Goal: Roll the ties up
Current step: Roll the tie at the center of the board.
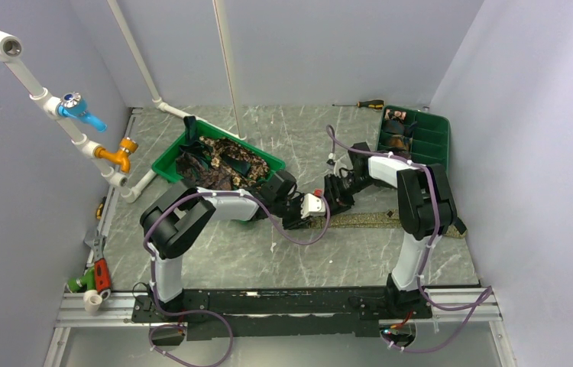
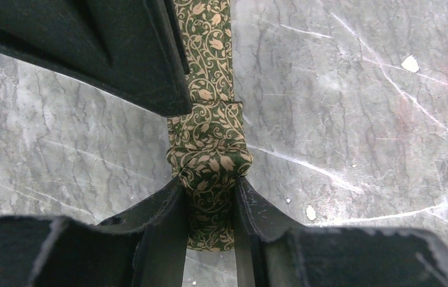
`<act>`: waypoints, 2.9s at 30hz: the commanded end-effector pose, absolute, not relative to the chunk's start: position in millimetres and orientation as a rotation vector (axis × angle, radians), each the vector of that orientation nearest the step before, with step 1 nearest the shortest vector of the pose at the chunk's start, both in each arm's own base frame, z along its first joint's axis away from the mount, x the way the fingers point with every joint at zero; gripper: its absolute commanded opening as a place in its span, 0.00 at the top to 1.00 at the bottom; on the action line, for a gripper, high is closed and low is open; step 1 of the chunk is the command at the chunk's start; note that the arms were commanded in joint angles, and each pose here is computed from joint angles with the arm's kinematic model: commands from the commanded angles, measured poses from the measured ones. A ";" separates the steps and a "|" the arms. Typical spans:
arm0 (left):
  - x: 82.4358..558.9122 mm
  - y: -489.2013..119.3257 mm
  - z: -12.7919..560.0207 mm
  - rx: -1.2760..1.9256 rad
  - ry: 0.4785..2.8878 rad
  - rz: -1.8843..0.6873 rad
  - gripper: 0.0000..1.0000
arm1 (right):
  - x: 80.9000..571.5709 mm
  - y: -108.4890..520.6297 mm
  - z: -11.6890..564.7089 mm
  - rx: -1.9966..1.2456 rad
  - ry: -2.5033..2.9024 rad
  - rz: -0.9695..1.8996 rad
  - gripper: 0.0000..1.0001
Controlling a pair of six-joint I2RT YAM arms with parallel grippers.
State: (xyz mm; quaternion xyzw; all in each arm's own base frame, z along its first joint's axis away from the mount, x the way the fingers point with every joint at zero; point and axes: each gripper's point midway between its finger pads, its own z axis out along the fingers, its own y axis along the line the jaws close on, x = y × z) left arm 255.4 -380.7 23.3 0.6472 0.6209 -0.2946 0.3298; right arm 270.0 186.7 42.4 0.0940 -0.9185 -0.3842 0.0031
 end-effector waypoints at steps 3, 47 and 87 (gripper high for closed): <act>239.7 -333.0 -27.9 1.776 1.866 -0.659 0.66 | 260.6 187.8 32.4 0.265 -2.833 -1.168 0.62; 265.6 -374.0 55.0 1.615 1.637 -0.850 0.52 | 286.3 236.2 56.3 0.362 -2.815 -1.360 1.00; 283.8 -346.7 72.2 1.580 1.517 -0.851 0.51 | 275.2 210.7 -22.0 0.326 -2.840 -1.086 1.00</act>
